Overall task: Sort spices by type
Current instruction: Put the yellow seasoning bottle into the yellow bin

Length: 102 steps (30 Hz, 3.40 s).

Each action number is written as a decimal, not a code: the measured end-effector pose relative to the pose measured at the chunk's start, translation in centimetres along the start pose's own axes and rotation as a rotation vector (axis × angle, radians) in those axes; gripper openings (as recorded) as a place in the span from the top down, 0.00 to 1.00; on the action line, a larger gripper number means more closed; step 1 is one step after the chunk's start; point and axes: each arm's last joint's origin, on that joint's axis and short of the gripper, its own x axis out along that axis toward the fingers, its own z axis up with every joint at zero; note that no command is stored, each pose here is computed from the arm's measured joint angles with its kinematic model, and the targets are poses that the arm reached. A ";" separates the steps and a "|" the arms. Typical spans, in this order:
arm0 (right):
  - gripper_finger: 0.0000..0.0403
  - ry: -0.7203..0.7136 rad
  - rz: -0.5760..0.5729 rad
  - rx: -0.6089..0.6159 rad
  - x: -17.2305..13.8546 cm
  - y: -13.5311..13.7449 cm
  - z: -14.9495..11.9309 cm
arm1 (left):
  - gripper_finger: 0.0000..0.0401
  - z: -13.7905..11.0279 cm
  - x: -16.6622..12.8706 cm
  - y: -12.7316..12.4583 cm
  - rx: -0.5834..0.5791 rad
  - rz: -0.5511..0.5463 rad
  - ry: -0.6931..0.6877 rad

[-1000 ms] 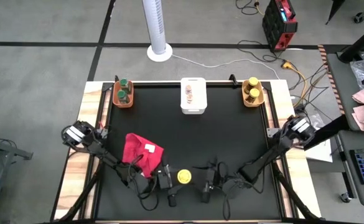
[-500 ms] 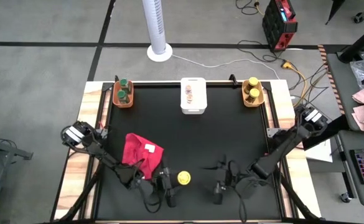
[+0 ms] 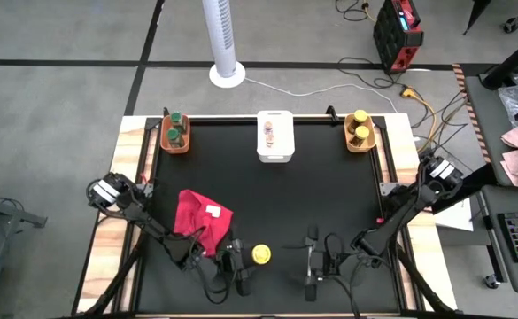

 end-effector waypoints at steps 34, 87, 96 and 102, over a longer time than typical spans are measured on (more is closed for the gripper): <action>0.26 -0.029 -0.080 -0.107 4.6 1.7 1.8 | 0.58 1.6 0.4 -0.7 -0.009 -0.086 -0.039; 0.46 0.232 -0.524 0.114 3.5 -12.5 7.7 | 0.65 3.6 3.0 1.8 0.277 0.273 0.015; 0.46 0.356 -0.596 0.108 0.1 -15.2 8.5 | 0.91 4.7 -1.6 -1.1 0.308 0.396 0.031; 0.46 0.319 -0.659 0.140 -3.4 -18.3 9.6 | 0.89 5.7 -5.0 -2.6 0.317 0.363 0.012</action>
